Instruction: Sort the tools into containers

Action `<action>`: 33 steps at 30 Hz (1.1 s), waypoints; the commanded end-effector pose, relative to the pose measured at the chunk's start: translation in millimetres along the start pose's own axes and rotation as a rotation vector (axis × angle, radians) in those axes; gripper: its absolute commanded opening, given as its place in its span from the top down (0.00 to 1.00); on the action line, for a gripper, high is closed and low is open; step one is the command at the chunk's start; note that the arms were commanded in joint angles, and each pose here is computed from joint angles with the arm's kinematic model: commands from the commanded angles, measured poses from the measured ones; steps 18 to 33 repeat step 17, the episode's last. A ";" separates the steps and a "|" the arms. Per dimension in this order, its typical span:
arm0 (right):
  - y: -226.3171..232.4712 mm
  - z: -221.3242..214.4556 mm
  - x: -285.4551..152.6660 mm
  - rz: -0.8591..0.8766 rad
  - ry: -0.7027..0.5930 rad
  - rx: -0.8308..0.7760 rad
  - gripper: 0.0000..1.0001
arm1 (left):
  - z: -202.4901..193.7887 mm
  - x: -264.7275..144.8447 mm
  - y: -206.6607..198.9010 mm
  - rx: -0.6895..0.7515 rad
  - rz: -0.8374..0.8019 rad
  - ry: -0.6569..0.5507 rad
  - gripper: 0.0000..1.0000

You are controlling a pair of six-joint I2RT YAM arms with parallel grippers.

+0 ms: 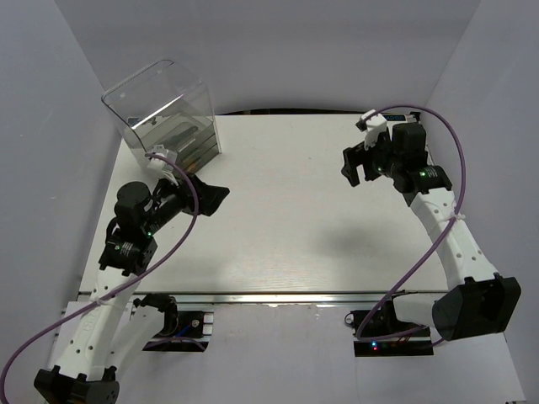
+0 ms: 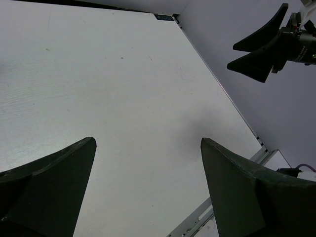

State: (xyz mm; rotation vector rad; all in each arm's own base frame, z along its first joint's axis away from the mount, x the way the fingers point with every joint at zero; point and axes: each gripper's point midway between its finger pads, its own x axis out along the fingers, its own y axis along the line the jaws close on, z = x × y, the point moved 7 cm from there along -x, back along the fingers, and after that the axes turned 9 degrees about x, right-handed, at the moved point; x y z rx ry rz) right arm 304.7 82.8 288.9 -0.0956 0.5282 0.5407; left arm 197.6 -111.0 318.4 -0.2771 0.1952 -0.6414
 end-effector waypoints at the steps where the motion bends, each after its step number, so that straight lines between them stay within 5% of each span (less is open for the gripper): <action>1: -3.2 -2.1 -9.2 -0.064 -0.033 0.018 0.11 | 1.5 -8.0 -4.8 0.011 -0.010 -0.006 0.02; 33: 5.9 -14.0 -22.0 -0.048 -0.078 0.021 0.10 | 4.8 -21.4 -11.6 0.019 -0.016 -0.032 0.02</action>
